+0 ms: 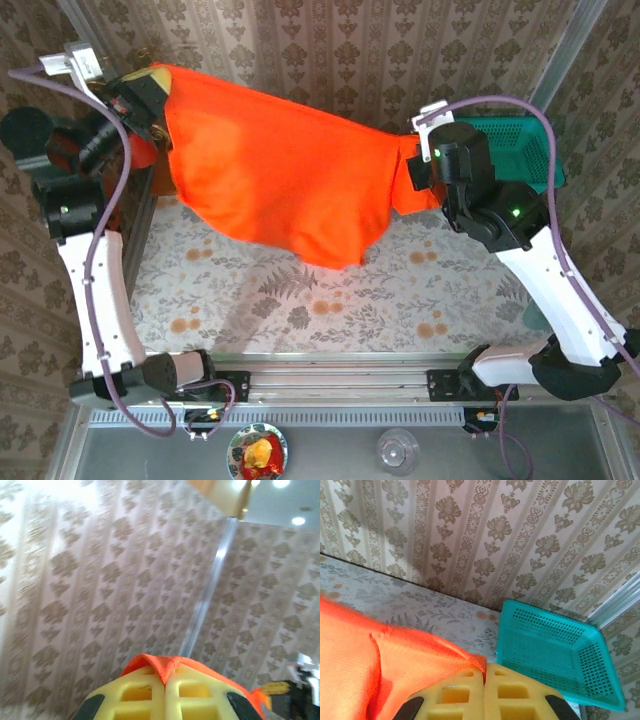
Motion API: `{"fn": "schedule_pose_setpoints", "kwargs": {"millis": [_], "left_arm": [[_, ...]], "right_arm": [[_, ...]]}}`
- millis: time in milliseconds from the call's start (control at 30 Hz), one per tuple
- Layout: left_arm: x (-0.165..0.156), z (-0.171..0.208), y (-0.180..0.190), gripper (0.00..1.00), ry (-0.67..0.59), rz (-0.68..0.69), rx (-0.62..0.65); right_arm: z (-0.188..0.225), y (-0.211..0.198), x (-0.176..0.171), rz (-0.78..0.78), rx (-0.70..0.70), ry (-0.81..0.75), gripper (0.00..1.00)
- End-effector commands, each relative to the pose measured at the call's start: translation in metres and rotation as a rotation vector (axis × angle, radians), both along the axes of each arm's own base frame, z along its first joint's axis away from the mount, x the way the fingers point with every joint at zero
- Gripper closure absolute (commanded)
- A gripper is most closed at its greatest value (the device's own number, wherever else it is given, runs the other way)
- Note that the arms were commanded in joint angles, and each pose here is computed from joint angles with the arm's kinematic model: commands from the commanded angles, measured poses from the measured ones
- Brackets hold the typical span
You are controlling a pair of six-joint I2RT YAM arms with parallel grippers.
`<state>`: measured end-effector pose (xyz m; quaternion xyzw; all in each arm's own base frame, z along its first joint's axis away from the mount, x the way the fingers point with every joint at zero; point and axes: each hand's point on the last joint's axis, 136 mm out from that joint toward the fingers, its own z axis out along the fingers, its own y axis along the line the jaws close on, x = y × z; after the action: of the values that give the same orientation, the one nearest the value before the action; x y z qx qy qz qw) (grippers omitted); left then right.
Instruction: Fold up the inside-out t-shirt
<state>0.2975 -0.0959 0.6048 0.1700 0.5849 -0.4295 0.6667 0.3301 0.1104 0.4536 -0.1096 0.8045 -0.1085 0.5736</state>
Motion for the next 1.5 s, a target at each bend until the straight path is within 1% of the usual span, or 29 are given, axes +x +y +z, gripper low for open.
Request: {"fn": "schedule_pose_setpoints", "kwargs": {"millis": [0, 67, 133, 200, 233, 300, 367, 433, 467, 500, 567, 633, 700, 800, 1033, 1167, 1233, 1367, 1467], "left_arm": [[0.043, -0.064, 0.0, 1.0, 0.166, 0.02, -0.024], [0.054, -0.104, 0.004, 1.0, 0.254, 0.047, -0.038], [0.057, -0.134, 0.006, 1.0, 0.306, 0.064, -0.049], [0.058, -0.151, 0.008, 1.0, 0.334, 0.077, -0.056], [0.058, -0.15, 0.009, 1.0, 0.335, 0.079, -0.061], [0.055, -0.125, 0.017, 1.0, 0.298, 0.083, -0.076], [0.042, -0.068, 0.029, 1.0, 0.194, 0.113, -0.065], [0.021, -0.017, 0.032, 1.0, 0.09, 0.154, -0.017], [0.01, 0.0, 0.031, 1.0, 0.044, 0.176, 0.017], [0.003, 0.007, 0.028, 1.0, 0.022, 0.187, 0.041], [-0.002, -0.001, 0.023, 1.0, 0.027, 0.199, 0.069], [0.0, -0.019, 0.022, 1.0, 0.053, 0.193, 0.067], [0.003, -0.036, 0.025, 1.0, 0.085, 0.194, 0.054], [0.0, -0.04, 0.029, 1.0, 0.089, 0.203, 0.038], [-0.011, -0.029, 0.033, 1.0, 0.045, 0.231, 0.029], [-0.022, -0.018, 0.033, 1.0, 0.009, 0.25, 0.027], [-0.032, -0.012, 0.032, 1.0, -0.017, 0.255, 0.028], [-0.056, 0.002, 0.027, 1.0, -0.083, 0.264, 0.041], [-0.079, 0.01, 0.022, 1.0, -0.141, 0.274, 0.056]], "right_arm": [[0.066, -0.062, -0.036, -0.185, -0.003, -0.17, 1.0], [0.1, -0.089, -0.059, -0.252, -0.036, -0.268, 1.0], [0.133, -0.112, -0.085, -0.301, -0.024, -0.375, 1.0], [0.154, -0.122, -0.103, -0.297, 0.031, -0.45, 1.0], [0.158, -0.12, -0.106, -0.268, 0.061, -0.47, 1.0], [0.152, -0.101, -0.097, -0.173, 0.107, -0.469, 1.0], [0.129, -0.074, -0.076, -0.088, 0.133, -0.415, 1.0], [0.106, -0.052, -0.057, -0.032, 0.148, -0.35, 1.0], [0.097, -0.044, -0.05, -0.019, 0.153, -0.321, 1.0], [0.093, -0.041, -0.045, -0.02, 0.153, -0.306, 1.0], [0.091, -0.043, -0.042, -0.052, 0.148, -0.302, 1.0], [0.097, -0.052, -0.044, -0.092, 0.145, -0.327, 1.0], [0.102, -0.055, -0.047, -0.098, 0.149, -0.346, 1.0], [0.108, -0.057, -0.051, -0.095, 0.147, -0.354, 1.0], [0.117, -0.07, -0.067, -0.104, 0.145, -0.386, 1.0], [0.125, -0.081, -0.084, -0.105, 0.16, -0.416, 1.0], [0.126, -0.083, -0.095, -0.07, 0.166, -0.423, 1.0], [0.129, -0.092, -0.121, -0.02, 0.212, -0.471, 0.97], [0.131, -0.099, -0.14, 0.016, 0.255, -0.505, 0.99]]}}
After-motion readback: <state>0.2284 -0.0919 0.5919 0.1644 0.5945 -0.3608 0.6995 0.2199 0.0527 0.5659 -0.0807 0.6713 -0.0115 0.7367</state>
